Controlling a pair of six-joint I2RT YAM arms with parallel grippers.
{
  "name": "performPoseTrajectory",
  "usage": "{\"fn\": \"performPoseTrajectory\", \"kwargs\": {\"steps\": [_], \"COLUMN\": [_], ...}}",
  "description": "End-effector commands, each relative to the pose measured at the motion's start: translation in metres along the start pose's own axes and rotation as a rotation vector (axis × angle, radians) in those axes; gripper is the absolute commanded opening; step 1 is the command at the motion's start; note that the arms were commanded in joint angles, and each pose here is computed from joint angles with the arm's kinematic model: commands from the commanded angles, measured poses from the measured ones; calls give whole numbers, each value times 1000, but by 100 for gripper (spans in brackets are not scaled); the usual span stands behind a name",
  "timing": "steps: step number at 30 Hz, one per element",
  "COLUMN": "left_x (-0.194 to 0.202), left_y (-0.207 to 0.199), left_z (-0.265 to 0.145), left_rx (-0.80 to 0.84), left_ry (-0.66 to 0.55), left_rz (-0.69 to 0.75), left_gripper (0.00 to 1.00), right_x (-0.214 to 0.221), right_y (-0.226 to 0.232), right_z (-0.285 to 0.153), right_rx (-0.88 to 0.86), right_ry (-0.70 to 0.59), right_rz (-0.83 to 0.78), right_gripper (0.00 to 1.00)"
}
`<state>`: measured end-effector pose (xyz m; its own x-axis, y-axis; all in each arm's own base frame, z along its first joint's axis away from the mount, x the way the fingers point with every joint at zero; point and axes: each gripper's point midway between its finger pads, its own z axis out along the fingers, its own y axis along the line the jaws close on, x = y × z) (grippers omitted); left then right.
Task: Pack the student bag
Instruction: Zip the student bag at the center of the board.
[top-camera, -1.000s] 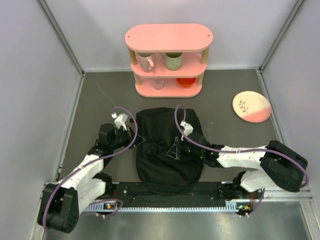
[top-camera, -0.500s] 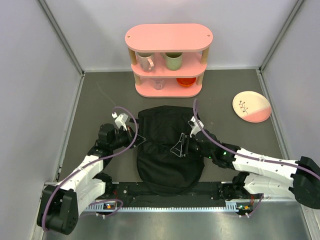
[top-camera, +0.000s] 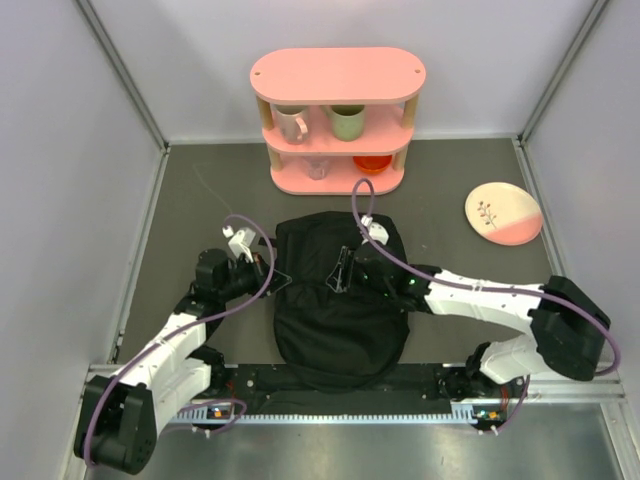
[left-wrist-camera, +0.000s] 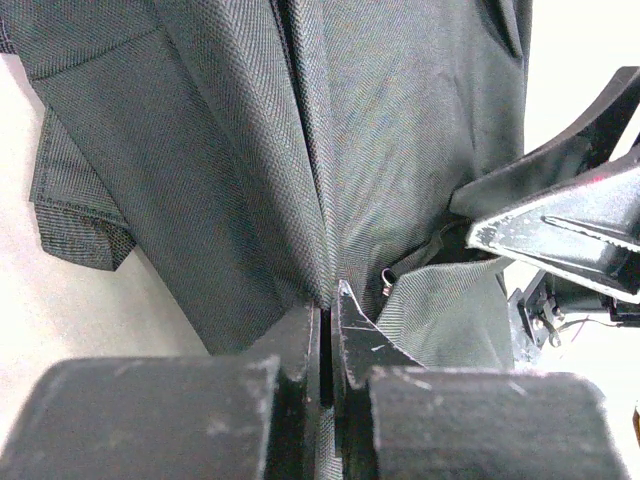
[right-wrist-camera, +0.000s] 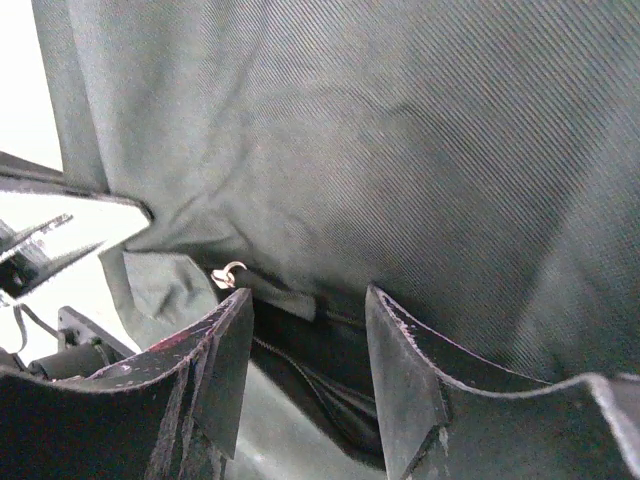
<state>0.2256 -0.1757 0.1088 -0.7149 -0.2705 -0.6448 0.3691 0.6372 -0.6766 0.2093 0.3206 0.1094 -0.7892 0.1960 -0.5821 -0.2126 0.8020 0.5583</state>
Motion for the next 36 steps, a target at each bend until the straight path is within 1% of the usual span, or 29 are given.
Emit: {"fn": "performPoseTrajectory", "kwargs": {"steps": [1,3,4,7,9,12,13,15,17,19,20,22,23,24,26,27,31,33,35,36], "left_x": [-9,-9,-10,-11,-11,-11,-11,-11,-9,-7,-8,-6,-6,-5,-5,-5,-4,-5,-6,-7], "left_y": [-13,-13,-13,-14,-15,-15,-17,-19,-21,-20,-21,-21,-22,-21,-20,-19,-16,-14,-10,-8], "left_z": [-3,-3,-3,-3,-3,-3,-4,-4,-4,-4,-5,-5,-6,-6,-8,-8,-8,-9,-9,-9], "left_rx": [59,57,56,61,62,67,73,86,99,99,104,106,108,105,100,95,76,61,36,24], "left_ry": [-35,-38,-39,-46,-48,-47,-46,-50,-45,-47,-48,-49,-54,-52,-57,-58,-55,-58,-64,-69], "left_rz": [45,47,47,48,46,45,44,42,39,33,35,29,32,30,35,36,40,46,48,49], "left_gripper": [0,0,0,0,0,0,0,0,0,0,0,0,0,0,0,0,0,0,0,0], "right_x": [-22,-12,-2,21,35,54,55,52,52,53,51,49,48,44,40,38,27,13,8,-3], "right_y": [18,25,24,18,8,9,9,20,22,12,12,14,15,19,17,14,0,-5,-15,-15], "right_z": [7,10,10,14,19,26,29,37,45,56,59,65,67,68,68,66,52,38,27,17], "right_rx": [0,-29,-25,-7,32,40,49,6,19,88,92,83,71,53,66,78,127,129,139,132], "right_ry": [-12,51,98,183,214,266,260,238,238,212,204,181,168,150,136,118,60,-5,-40,-87], "right_rz": [24,40,53,108,137,153,159,181,213,252,268,304,322,331,334,323,280,240,207,189], "right_gripper": [49,50,50,50,50,50,50,52,52,52,51,46,40,27,12,0,0,0,0,0]}}
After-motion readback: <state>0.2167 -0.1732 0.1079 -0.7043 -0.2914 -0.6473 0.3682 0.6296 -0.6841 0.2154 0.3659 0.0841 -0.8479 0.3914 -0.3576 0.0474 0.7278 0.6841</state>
